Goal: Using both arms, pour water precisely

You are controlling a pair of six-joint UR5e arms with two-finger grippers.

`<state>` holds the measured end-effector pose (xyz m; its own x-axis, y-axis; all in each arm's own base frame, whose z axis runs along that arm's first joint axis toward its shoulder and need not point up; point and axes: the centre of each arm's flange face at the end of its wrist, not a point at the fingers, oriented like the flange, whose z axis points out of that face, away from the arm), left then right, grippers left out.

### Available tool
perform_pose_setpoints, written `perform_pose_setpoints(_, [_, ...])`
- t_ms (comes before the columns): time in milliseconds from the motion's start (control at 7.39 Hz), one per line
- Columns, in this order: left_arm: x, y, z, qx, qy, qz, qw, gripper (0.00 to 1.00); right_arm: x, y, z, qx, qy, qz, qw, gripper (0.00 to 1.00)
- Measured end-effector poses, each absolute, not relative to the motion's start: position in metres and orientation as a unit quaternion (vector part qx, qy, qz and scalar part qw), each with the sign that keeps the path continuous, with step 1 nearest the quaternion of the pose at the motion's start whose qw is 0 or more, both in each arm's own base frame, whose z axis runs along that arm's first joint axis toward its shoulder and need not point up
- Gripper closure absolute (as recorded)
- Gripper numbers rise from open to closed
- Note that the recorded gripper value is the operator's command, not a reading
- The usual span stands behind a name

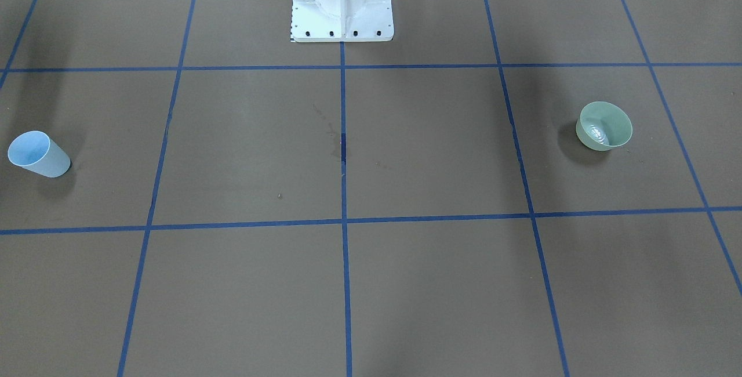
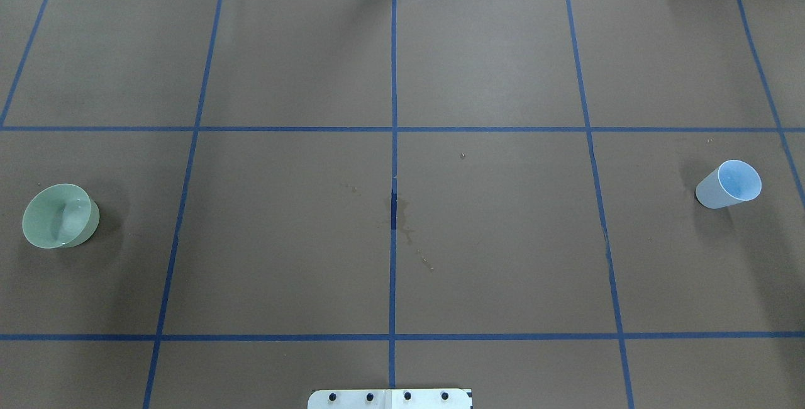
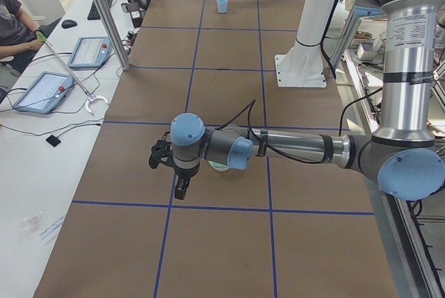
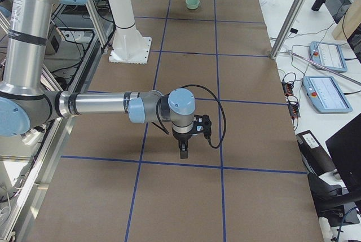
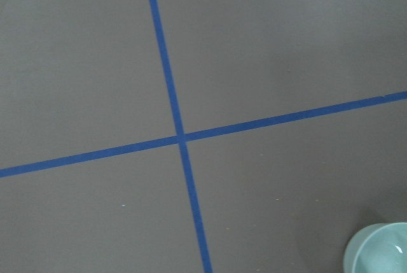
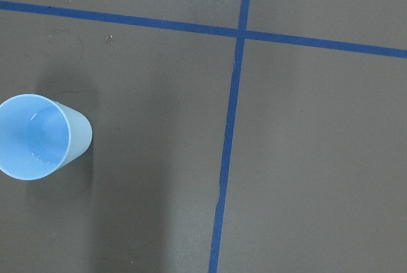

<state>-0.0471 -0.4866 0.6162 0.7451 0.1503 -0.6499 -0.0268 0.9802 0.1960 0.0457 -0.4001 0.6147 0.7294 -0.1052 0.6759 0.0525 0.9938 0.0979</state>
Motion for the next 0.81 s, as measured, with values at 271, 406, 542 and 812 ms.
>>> perform_pose_setpoints(271, [-0.048, -0.475, 0.622, 0.070, 0.349, 0.040, 0.933, 0.00, 0.046, -0.400, 0.618, 0.037, -0.365, -0.046, 0.929, 0.00])
perform_pose_setpoints(406, [-0.048, -0.470, 0.624, 0.067, 0.351, 0.039, 0.933, 0.00, 0.046, -0.400, 0.622, 0.034, -0.365, -0.045, 0.929, 0.00])
perform_pose_setpoints(542, [-0.046, -0.466, 0.625, 0.065, 0.356, 0.039, 0.931, 0.00, 0.046, -0.400, 0.625, 0.032, -0.365, -0.044, 0.929, 0.00])
perform_pose_setpoints(812, [-0.042, -0.463, 0.626, 0.059, 0.373, 0.040, 0.925, 0.00, 0.045, -0.400, 0.626, 0.029, -0.372, -0.044, 0.927, 0.00])
